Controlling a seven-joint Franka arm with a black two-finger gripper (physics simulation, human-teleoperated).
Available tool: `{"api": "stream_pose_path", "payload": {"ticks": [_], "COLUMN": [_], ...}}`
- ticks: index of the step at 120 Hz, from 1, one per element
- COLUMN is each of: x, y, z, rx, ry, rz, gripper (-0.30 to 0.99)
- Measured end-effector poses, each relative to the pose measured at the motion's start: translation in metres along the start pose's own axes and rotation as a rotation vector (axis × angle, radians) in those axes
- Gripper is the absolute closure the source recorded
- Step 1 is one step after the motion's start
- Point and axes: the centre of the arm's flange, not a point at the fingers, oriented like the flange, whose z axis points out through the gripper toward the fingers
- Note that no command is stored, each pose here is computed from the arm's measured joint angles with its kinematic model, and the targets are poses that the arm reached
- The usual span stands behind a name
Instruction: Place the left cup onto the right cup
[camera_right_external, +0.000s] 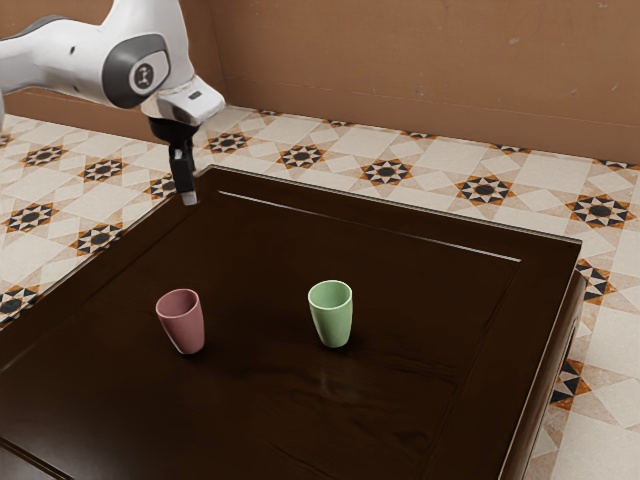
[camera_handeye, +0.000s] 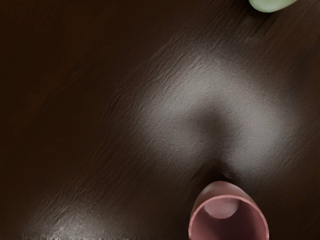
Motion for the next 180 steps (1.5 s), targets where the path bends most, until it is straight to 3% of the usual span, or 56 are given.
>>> {"api": "stream_pose_path", "payload": {"ticks": [26,66,93,132,180], "x": [-0.016,-0.046,-0.050,-0.064,-0.051], "y": [0.013,0.030,0.046,0.032,0.025], "z": [0.030,0.124,0.159,0.172,0.207], "rx": [-0.050,-0.115,-0.100,-0.065,-0.079], "ry": [-0.029,-0.066,-0.061,-0.063,-0.095], "rz": [-0.001,-0.031,-0.039,-0.083,-0.067], "gripper": [0.00,0.00,0.00,0.00,0.00]}}
